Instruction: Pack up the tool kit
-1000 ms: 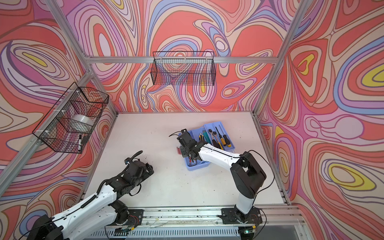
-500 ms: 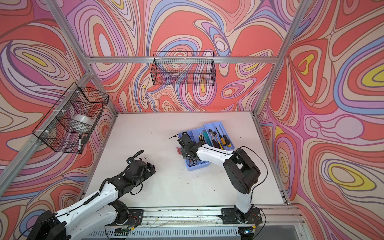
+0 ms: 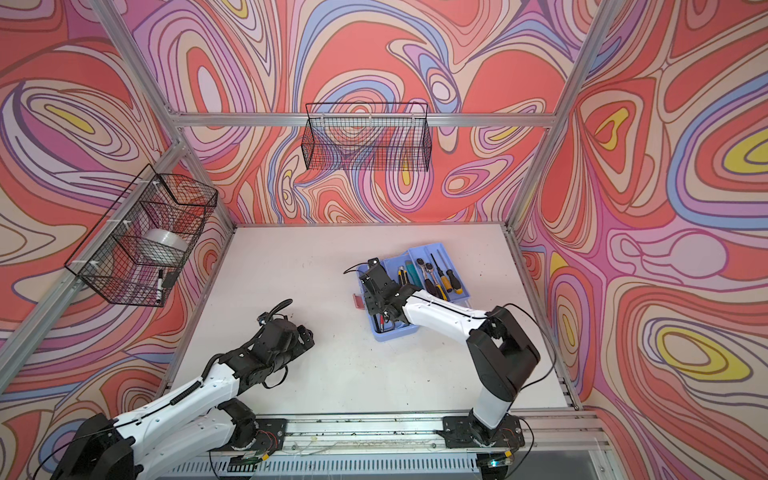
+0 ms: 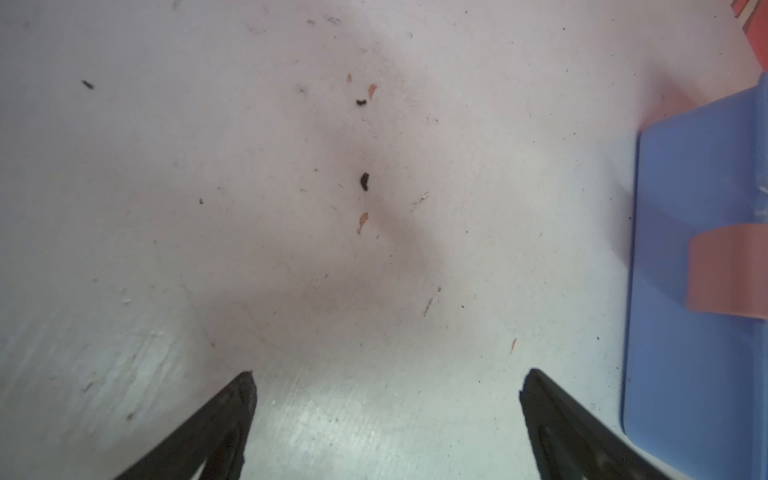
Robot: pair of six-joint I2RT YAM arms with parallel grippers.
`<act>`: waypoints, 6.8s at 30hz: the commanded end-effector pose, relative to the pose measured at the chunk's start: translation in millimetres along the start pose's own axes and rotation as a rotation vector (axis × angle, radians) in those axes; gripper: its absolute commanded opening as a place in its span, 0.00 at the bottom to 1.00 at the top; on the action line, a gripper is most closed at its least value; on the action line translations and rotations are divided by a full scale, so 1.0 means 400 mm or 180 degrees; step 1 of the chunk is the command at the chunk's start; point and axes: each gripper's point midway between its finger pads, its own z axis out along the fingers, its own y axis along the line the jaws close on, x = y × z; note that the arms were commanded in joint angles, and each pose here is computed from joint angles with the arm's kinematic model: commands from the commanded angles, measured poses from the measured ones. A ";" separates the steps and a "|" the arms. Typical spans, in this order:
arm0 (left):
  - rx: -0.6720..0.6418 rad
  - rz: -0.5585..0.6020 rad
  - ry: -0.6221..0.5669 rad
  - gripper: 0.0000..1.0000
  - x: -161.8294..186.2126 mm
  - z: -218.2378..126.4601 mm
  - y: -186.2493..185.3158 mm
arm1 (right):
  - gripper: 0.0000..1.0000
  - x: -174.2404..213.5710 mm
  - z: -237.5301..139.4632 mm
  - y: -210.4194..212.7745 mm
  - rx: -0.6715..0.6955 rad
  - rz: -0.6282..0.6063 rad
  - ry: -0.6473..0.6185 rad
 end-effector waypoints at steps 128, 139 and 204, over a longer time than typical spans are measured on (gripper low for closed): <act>0.1166 0.1376 0.0585 0.36 0.155 0.089 -0.503 | 0.63 0.037 -0.165 -0.410 -0.1087 0.1572 -0.0638; 0.1170 0.1367 0.0603 0.35 0.157 0.092 -0.504 | 0.62 0.006 -0.168 -0.349 -0.1143 0.1444 -0.0640; 0.1195 0.1432 0.0299 0.38 -0.058 0.044 -0.708 | 0.56 -0.068 -0.137 -0.153 -0.0091 0.0558 -0.0389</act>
